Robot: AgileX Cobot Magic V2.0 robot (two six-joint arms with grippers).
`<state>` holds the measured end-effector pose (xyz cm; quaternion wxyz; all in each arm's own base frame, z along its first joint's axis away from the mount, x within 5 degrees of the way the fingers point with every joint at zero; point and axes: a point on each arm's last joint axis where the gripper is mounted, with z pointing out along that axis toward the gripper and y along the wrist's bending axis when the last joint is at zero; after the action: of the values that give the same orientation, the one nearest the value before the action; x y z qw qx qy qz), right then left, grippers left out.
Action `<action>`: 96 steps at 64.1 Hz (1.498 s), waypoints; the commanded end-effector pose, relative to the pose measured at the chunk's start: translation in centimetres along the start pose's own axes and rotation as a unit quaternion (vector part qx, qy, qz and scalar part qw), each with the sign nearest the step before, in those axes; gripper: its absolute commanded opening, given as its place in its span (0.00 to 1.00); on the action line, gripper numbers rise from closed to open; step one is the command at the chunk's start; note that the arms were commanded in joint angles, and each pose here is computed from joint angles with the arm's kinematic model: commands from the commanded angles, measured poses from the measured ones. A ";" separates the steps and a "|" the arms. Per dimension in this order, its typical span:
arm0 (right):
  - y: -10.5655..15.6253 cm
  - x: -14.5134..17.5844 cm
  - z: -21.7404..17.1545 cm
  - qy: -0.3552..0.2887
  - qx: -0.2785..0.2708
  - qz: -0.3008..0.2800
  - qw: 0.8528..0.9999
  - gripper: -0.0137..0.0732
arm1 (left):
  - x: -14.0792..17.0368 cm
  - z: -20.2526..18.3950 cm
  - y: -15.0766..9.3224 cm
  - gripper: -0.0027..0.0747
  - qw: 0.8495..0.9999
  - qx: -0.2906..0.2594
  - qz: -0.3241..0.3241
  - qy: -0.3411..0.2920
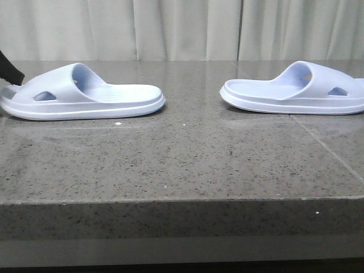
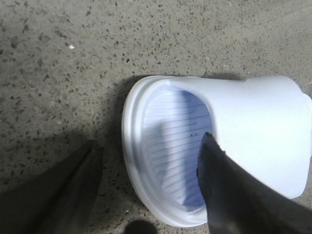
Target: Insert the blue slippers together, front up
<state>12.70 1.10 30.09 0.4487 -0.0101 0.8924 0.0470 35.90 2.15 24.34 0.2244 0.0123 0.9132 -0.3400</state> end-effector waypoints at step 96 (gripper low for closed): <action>0.0 -1.3 -0.5 -0.037 0.001 0.000 0.999 0.67 | -0.8 0.1 -2.6 0.01 0.993 0.112 -0.007 0.032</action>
<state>12.55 1.11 29.89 0.4368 -0.0117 0.8983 0.0467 36.58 0.81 23.31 0.1672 0.0224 0.8984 -0.4055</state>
